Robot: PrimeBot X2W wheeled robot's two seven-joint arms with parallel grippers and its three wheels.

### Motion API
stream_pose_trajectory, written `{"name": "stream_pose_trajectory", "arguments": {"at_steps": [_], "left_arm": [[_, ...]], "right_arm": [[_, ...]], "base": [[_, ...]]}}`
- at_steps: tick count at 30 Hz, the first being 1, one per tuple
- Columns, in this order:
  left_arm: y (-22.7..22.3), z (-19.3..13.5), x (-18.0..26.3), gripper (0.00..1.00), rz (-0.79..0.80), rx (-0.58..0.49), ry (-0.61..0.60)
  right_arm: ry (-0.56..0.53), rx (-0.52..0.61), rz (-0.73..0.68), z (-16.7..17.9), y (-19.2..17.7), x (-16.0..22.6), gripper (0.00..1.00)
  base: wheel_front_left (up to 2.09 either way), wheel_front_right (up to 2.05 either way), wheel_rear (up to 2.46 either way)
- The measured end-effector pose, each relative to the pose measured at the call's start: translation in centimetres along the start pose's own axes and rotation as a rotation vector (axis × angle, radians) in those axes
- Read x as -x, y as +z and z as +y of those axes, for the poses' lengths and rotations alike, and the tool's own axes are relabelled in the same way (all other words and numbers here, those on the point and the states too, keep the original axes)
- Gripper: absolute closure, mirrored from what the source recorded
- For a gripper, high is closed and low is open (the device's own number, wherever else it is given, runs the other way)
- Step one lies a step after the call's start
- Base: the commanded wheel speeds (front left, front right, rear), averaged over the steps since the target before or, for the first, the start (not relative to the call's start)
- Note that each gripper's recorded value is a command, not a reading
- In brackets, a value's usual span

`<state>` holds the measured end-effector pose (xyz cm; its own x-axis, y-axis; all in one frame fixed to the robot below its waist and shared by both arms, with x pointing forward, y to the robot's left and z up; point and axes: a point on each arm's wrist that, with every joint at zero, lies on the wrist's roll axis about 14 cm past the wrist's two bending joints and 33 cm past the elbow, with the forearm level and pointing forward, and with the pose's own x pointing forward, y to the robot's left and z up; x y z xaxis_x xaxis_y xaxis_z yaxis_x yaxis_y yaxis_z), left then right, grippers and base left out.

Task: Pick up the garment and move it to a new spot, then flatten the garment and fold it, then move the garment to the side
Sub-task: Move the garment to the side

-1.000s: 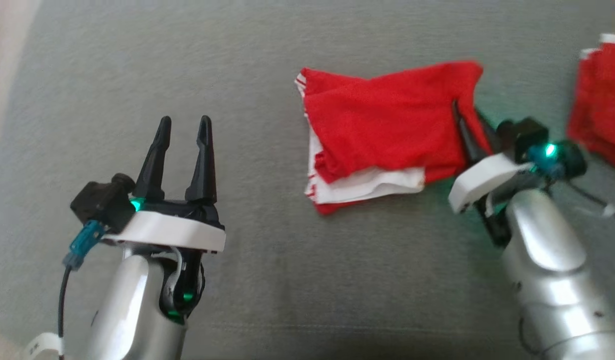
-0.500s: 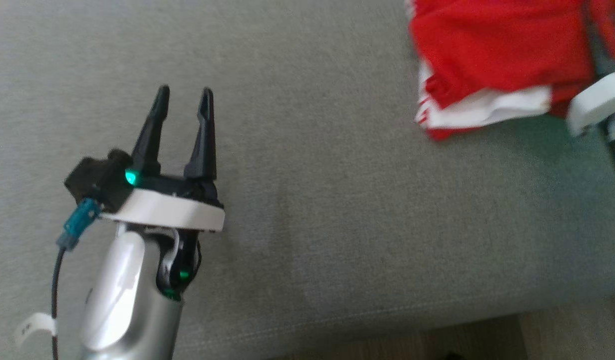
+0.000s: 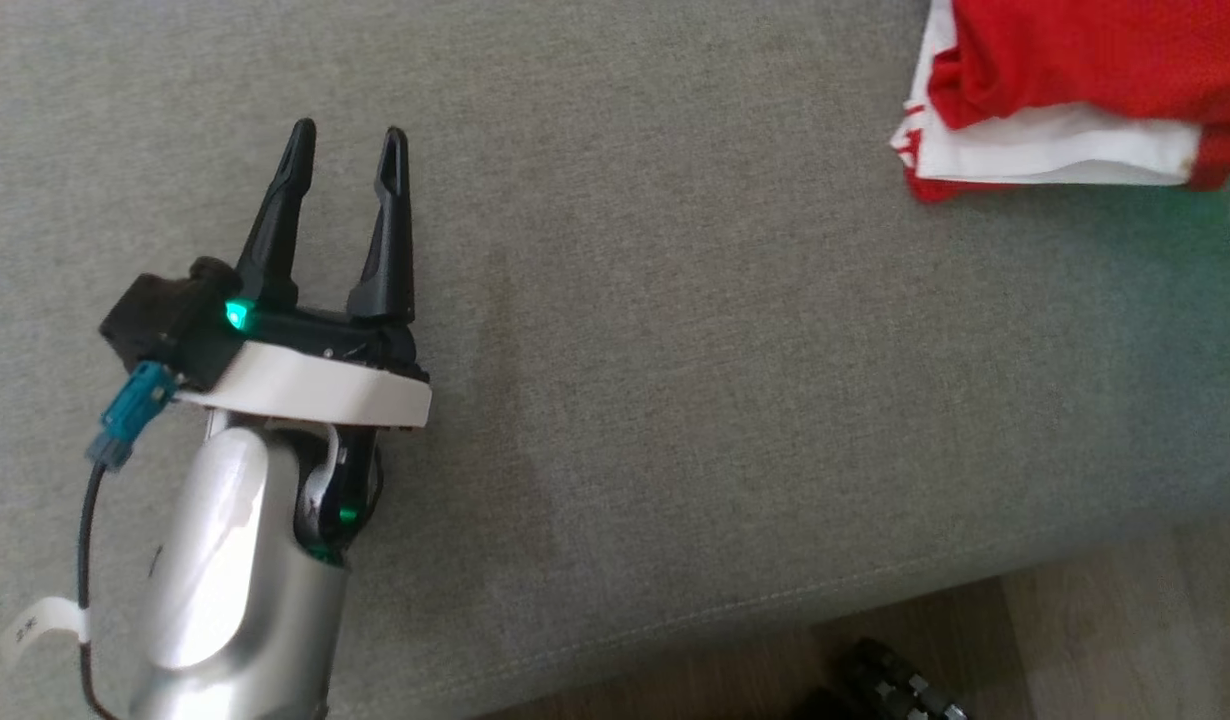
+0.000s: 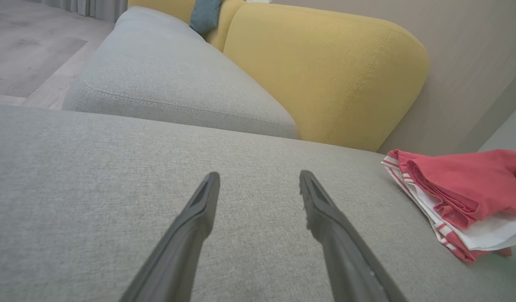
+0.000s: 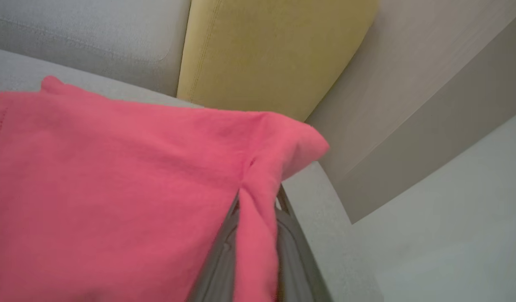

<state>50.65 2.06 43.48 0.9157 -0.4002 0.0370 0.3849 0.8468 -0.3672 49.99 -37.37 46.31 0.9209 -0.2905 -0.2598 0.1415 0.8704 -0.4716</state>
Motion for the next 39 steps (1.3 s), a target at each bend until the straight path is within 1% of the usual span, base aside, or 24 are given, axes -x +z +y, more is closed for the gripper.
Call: {"name": "stream_pose_trajectory", "arguments": {"at_steps": [4,5,6,11,16,19,24,27,33,39], "left_arm": [[-0.5,-0.1,-0.5,0.00,0.005,0.004,-0.011],[-0.5,-0.1,-0.6,0.00,0.004,0.004,-0.011],[-0.4,-0.1,-0.7,0.00,0.003,0.004,-0.012],[-0.3,-0.2,-0.6,0.00,0.003,0.002,-0.018],[1.1,-0.3,-0.4,0.00,-0.021,-0.013,-0.016],[2.1,-0.5,-0.2,0.00,-0.040,-0.021,-0.017],[4.2,-0.4,0.7,0.00,-0.077,-0.026,0.006],[5.6,0.0,1.4,0.00,-0.105,-0.036,0.030],[7.8,1.1,3.8,0.00,-0.142,-0.054,0.094],[9.8,1.7,6.2,0.00,-0.179,-0.073,0.144]], "right_arm": [[0.011,-0.020,0.047,1.0,-1.4,0.3,1.00],[0.012,-0.023,0.055,1.2,-1.6,0.4,0.91],[0.013,-0.025,0.057,1.3,-1.6,0.4,0.00],[0.009,-0.055,0.033,1.6,-0.8,0.4,0.00],[-0.001,-0.065,-0.067,1.1,2.3,0.8,0.00],[0.007,-0.079,-0.138,1.5,4.6,1.1,0.00],[0.048,-0.119,-0.245,3.0,8.2,2.0,0.00],[0.091,-0.154,-0.303,4.8,10.1,2.7,0.00],[0.184,-0.266,-0.384,8.9,11.8,5.1,0.00],[0.225,-0.369,-0.433,10.8,12.5,7.6,0.00]], "base": [[0.00,0.00,0.00],[0.00,0.00,0.00],[0.00,0.00,0.00],[0.00,0.00,0.00],[0.00,0.00,0.00],[0.00,0.00,0.00],[0.00,0.00,0.00],[0.00,0.00,0.00],[0.00,0.00,0.00],[0.00,0.00,0.00]]}}
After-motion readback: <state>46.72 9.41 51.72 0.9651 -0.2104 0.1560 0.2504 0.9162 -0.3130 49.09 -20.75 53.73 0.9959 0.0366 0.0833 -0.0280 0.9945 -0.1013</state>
